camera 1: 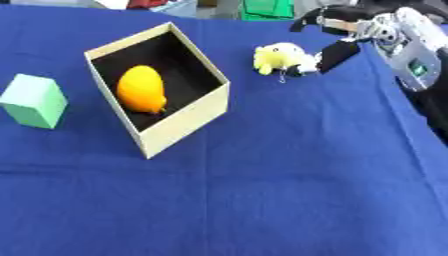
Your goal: Pick up objects on the table and place them in the box.
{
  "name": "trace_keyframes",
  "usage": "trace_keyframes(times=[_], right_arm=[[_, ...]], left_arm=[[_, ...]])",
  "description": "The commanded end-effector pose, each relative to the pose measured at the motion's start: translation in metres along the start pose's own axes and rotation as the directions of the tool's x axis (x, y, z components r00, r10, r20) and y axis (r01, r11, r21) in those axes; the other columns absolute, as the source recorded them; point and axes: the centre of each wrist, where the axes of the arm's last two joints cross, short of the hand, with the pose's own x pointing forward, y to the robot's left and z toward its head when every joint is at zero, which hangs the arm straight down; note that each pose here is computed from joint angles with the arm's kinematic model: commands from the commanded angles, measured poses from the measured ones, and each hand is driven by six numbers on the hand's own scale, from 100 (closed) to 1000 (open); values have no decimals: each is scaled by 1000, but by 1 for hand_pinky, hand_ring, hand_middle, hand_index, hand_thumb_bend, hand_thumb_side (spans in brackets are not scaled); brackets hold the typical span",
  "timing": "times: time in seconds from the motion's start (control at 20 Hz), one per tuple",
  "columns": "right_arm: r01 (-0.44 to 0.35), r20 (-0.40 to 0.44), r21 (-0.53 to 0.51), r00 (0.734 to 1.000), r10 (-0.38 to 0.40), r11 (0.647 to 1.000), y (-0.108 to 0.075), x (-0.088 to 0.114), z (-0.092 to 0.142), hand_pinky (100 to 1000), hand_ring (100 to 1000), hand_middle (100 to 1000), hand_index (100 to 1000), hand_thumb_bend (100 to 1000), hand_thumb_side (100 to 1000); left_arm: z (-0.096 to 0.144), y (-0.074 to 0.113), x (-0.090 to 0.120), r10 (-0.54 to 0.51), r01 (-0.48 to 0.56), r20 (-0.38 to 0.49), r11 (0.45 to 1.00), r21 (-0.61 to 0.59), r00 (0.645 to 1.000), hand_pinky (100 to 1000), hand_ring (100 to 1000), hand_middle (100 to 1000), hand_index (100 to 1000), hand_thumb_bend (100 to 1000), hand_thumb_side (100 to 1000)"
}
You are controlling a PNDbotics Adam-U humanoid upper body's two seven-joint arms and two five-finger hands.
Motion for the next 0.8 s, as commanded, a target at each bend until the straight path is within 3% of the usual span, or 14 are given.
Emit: trace_keyframes(times=[0.05,0.8], right_arm=[[-43,-43,-38,998,41,998,-11,-4,2,918,974,853,929,559,554],[-60,-50,-45,997,58,997,-9,-5,0,918,974,853,929,559,554]], left_arm=[[-8,7,4,-15,15,36,1000,10,999,515,690,706,800,183,1000],[-8,7,4,-15,15,36,1000,10,999,515,690,706,800,183,1000]])
